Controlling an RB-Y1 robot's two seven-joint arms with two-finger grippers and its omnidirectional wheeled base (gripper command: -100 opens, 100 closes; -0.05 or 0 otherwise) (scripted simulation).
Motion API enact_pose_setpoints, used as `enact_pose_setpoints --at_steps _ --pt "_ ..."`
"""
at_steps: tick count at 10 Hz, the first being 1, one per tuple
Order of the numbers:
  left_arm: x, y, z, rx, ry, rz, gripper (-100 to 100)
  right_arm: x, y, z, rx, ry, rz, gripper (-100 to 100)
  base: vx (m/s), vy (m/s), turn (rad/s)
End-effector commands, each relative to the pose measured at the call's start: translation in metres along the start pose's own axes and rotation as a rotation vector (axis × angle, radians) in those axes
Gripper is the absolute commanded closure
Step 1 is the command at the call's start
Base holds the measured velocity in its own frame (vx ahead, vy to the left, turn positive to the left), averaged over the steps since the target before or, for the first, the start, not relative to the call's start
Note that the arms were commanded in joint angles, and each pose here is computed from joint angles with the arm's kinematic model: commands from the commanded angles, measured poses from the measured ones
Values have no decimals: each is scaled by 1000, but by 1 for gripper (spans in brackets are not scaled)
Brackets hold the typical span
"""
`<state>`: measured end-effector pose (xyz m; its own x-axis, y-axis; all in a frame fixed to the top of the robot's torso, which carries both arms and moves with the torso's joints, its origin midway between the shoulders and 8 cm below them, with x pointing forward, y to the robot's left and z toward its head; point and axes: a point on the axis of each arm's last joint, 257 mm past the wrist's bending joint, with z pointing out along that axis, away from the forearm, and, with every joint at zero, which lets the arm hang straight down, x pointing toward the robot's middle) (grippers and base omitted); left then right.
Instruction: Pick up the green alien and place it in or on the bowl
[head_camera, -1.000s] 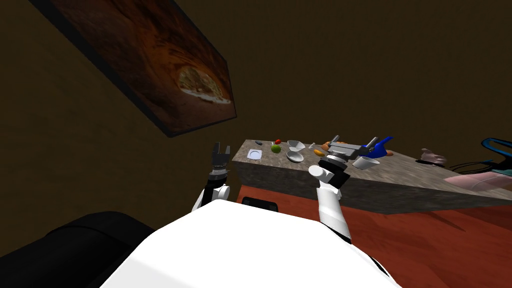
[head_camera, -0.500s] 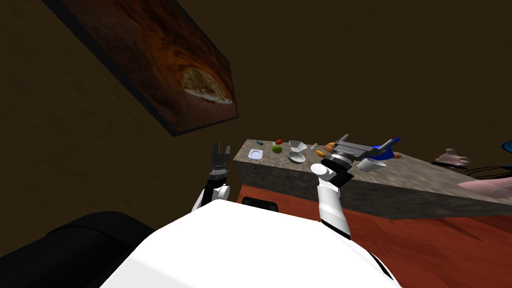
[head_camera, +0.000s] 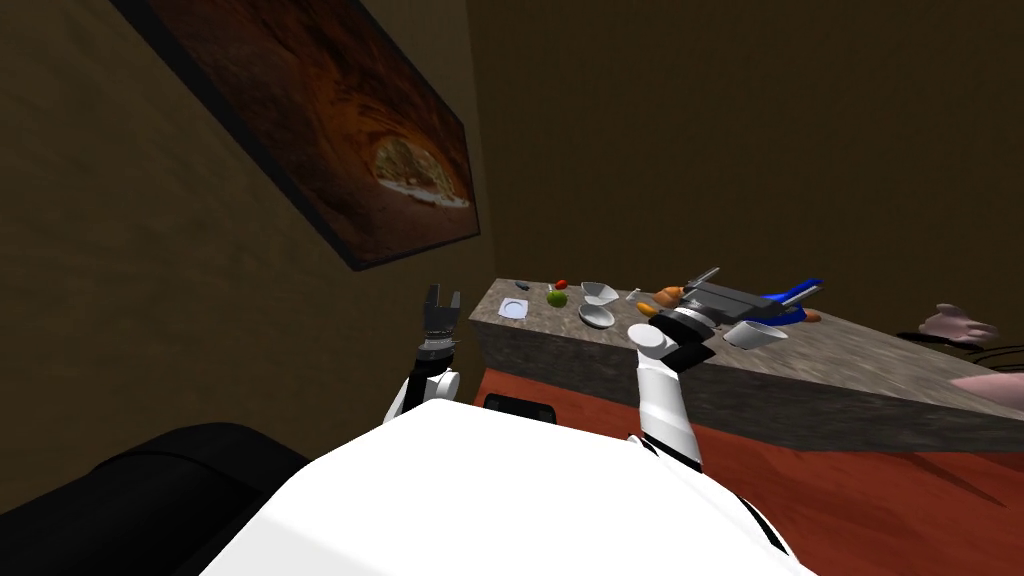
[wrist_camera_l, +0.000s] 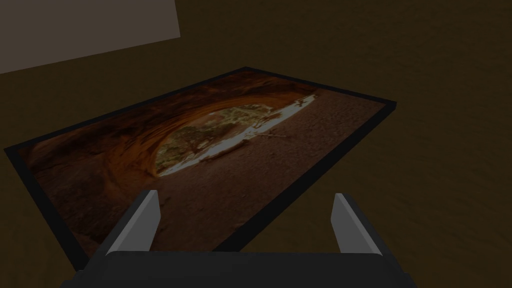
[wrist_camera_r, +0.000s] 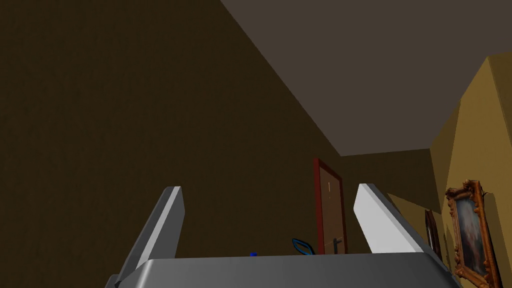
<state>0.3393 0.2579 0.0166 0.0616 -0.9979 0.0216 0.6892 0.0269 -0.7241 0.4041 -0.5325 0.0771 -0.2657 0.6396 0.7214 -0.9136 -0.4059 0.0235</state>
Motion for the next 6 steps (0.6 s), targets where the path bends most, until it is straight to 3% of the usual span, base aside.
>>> enact_pose_setpoints --at_steps 1,6 --pt "0 0 0 0 0 0 0 -5 4 0 -21 -20 29 -100 -1 3 34" --pt "0 0 0 0 0 0 0 -21 28 10 -138 -88 154 -100 0 3 46"
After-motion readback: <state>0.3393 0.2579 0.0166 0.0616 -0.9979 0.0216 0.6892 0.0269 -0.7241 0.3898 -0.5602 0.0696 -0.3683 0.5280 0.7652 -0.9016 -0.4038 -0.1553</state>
